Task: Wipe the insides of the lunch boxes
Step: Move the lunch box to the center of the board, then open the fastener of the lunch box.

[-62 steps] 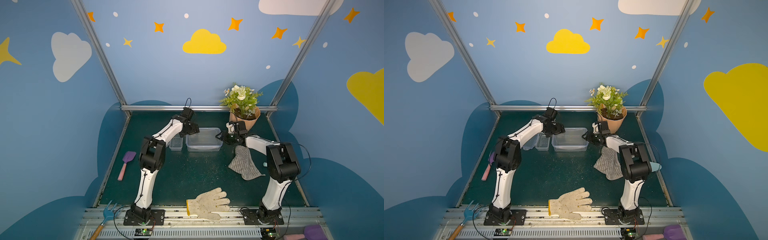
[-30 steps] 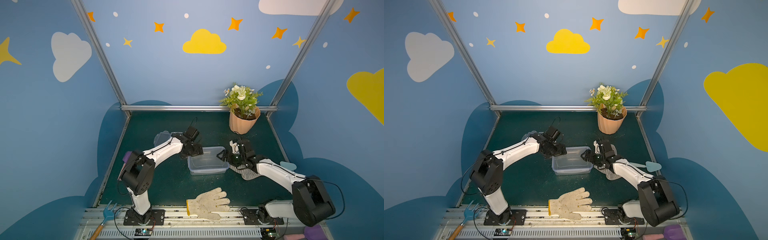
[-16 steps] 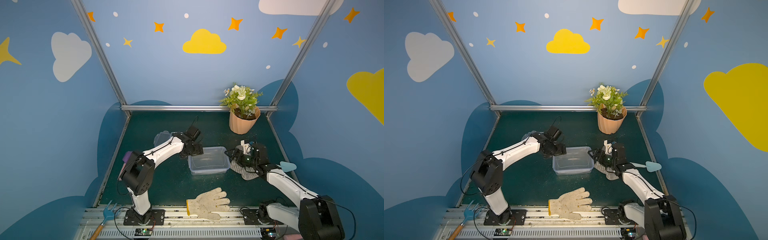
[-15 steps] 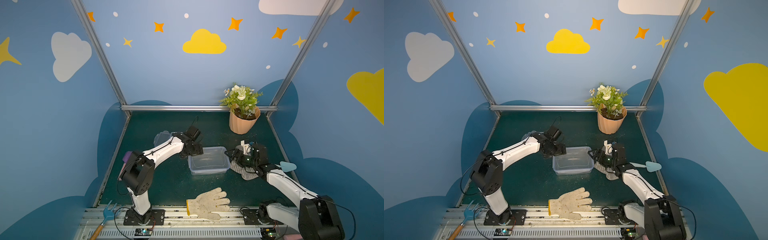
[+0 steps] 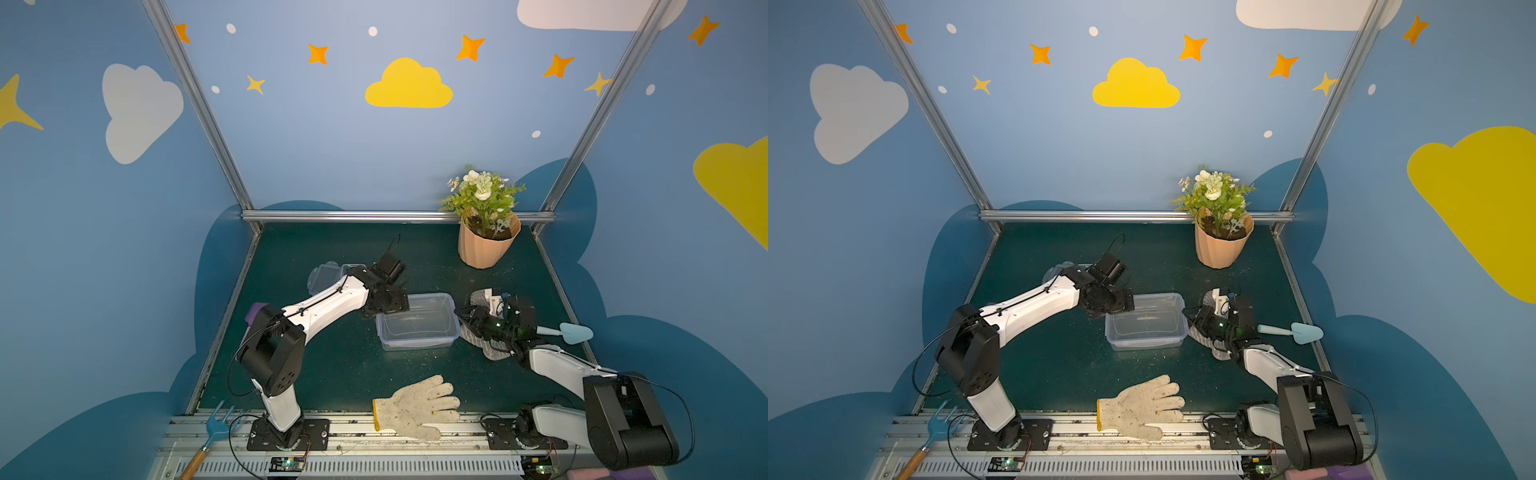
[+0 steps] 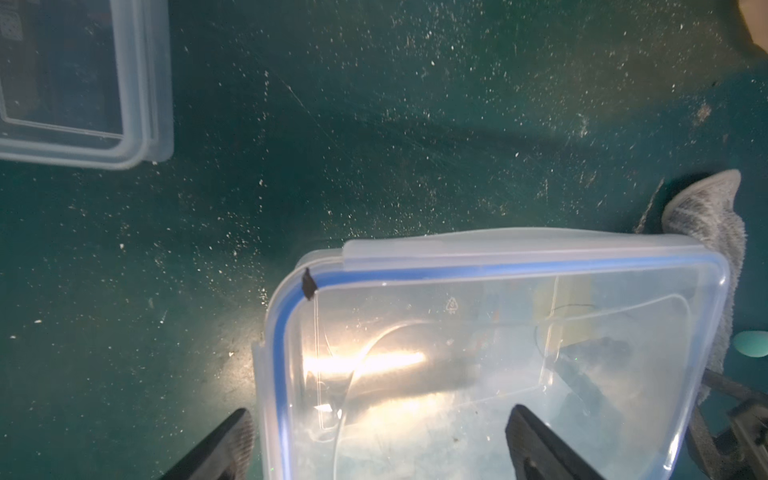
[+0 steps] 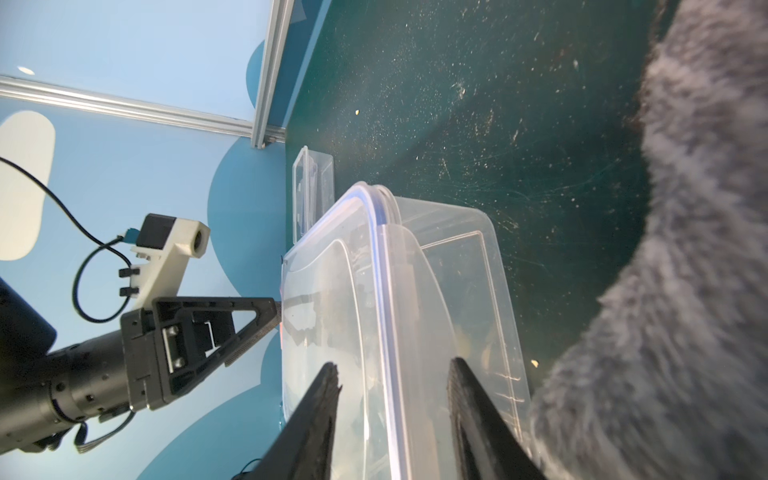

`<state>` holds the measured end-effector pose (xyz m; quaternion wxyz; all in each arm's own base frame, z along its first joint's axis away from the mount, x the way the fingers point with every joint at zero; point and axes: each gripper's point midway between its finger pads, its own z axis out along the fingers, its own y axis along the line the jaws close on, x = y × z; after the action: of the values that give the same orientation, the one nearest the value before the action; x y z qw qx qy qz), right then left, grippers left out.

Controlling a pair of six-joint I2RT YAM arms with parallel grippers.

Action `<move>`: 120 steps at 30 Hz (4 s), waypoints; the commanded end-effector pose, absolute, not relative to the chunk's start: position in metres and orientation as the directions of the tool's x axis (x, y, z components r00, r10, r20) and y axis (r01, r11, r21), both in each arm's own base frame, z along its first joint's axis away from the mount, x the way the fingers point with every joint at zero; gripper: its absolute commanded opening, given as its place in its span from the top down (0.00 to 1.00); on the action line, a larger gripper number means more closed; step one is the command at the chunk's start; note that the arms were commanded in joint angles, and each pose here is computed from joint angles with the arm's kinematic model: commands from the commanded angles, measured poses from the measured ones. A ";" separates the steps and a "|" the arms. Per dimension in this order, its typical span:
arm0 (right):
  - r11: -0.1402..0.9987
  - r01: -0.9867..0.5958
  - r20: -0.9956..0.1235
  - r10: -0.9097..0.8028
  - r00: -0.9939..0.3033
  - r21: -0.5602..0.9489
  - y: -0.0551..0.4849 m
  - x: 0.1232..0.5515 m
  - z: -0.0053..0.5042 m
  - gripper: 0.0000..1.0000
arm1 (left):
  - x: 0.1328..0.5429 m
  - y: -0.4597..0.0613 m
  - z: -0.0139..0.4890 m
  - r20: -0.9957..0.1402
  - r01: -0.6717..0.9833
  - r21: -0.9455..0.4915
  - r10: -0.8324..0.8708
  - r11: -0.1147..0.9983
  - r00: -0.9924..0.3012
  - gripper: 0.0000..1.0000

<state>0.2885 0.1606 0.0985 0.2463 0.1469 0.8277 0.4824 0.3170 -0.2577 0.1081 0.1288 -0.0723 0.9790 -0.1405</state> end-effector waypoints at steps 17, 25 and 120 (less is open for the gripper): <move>0.444 0.016 -0.199 0.434 -0.879 0.896 0.200 0.276 0.077 0.79 | 0.307 -0.247 0.096 -0.219 -0.114 -0.209 -0.160 0.971 -0.962 0.05; 0.426 0.002 -0.204 0.436 -0.876 0.905 0.209 0.279 0.075 0.63 | 0.302 -0.234 0.072 -0.194 -0.128 -0.137 -0.153 0.982 -0.969 0.05; 0.757 0.003 -0.403 0.351 -0.845 0.653 0.219 0.251 0.046 1.00 | 0.275 -0.220 0.014 -0.093 -0.205 -0.057 -0.209 0.977 -0.973 0.06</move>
<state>0.2976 0.2040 0.0928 0.3585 0.1690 0.8319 0.3883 0.3373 -0.2270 0.0857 0.1827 -0.1410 0.9693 -0.0853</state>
